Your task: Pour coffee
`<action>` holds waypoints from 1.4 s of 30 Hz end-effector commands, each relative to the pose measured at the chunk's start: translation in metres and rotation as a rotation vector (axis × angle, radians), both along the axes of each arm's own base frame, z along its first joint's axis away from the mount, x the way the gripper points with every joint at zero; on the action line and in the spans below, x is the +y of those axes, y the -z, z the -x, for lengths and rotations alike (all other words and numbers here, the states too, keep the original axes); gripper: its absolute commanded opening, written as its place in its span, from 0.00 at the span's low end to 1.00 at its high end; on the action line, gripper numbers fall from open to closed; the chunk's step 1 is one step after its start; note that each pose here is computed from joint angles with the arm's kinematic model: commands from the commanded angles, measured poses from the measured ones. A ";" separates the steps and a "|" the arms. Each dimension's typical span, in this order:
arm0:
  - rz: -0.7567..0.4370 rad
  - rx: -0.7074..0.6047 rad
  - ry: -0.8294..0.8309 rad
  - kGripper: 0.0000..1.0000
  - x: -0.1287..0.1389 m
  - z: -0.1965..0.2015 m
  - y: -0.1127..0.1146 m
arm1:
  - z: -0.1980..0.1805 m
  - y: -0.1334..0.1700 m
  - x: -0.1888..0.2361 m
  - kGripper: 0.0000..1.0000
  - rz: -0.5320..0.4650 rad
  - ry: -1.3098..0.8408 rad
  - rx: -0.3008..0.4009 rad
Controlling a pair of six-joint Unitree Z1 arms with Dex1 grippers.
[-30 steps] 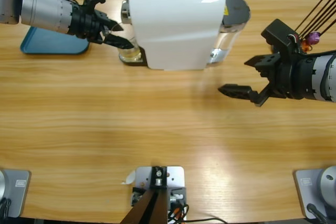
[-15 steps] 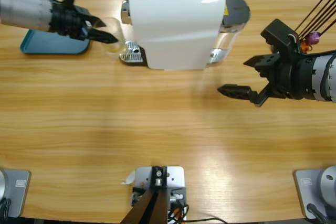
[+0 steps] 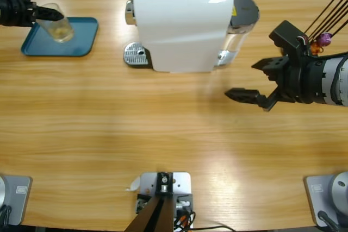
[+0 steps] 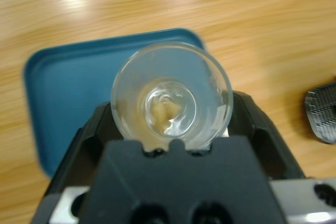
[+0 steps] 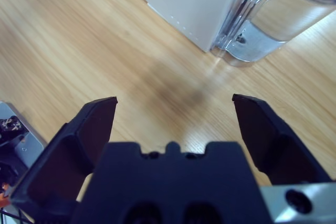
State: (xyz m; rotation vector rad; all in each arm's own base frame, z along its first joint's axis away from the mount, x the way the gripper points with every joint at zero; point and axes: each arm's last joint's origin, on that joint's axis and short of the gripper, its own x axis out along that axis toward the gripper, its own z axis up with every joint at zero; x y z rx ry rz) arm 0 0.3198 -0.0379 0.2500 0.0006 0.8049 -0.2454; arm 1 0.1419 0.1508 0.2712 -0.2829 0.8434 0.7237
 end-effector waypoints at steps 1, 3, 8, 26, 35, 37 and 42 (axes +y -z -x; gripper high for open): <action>-0.079 0.024 -0.086 0.00 0.007 -0.015 0.033 | -0.003 0.016 0.001 0.99 0.040 -0.003 0.052; -0.086 0.035 -0.079 0.00 0.006 -0.021 0.044 | -0.004 0.018 0.002 0.99 0.046 -0.003 0.057; -0.093 0.055 -0.076 0.00 0.006 -0.028 0.059 | -0.006 0.020 0.004 0.99 0.055 -0.003 0.066; -0.097 -0.060 -0.159 1.00 0.009 -0.013 0.024 | -0.006 0.020 0.005 0.99 0.044 -0.012 0.074; -0.027 -0.166 0.001 0.99 -0.045 0.063 -0.011 | -0.002 0.011 0.000 0.99 0.017 -0.009 0.041; -0.016 -0.161 0.058 0.99 -0.061 0.079 -0.011 | 0.000 0.009 -0.001 0.99 0.011 -0.009 0.035; 0.006 -0.135 0.318 0.99 -0.112 0.118 -0.010 | 0.002 0.006 -0.004 0.99 0.001 -0.007 0.023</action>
